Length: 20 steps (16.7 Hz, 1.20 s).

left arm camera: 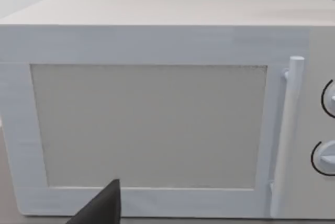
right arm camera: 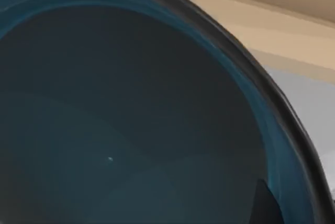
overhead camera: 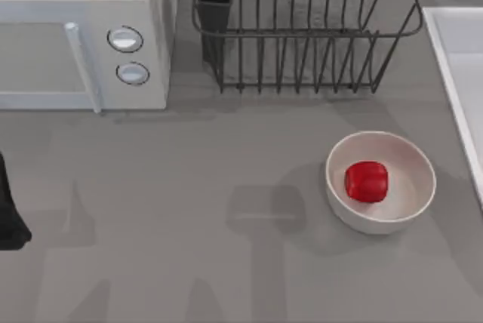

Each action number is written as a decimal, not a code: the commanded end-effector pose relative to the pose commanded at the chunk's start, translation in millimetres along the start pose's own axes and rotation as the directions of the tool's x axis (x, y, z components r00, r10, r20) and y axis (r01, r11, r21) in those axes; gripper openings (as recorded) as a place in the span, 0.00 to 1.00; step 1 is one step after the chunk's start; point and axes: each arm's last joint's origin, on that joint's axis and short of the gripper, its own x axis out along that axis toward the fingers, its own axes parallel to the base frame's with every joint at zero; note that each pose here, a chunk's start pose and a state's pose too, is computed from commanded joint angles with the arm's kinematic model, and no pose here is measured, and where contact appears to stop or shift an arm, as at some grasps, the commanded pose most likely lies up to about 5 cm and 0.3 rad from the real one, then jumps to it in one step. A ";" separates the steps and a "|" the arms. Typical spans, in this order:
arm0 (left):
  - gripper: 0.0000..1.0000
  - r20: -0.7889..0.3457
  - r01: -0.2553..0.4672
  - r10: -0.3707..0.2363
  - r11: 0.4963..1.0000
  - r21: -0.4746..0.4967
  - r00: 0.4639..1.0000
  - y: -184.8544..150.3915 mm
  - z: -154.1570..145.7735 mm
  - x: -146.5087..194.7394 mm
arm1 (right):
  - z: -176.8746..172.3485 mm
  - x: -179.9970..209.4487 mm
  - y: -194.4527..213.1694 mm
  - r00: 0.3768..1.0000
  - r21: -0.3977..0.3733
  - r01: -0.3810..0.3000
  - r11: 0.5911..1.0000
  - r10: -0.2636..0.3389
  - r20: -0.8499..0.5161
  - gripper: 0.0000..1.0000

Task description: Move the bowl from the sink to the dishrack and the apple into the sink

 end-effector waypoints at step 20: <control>1.00 0.000 0.000 0.000 1.000 0.000 1.000 0.0 0.0 0.0 | -16.1 -5.2 104.7 0.951 0.273 -0.114 0.955 0.025 0.310 0.00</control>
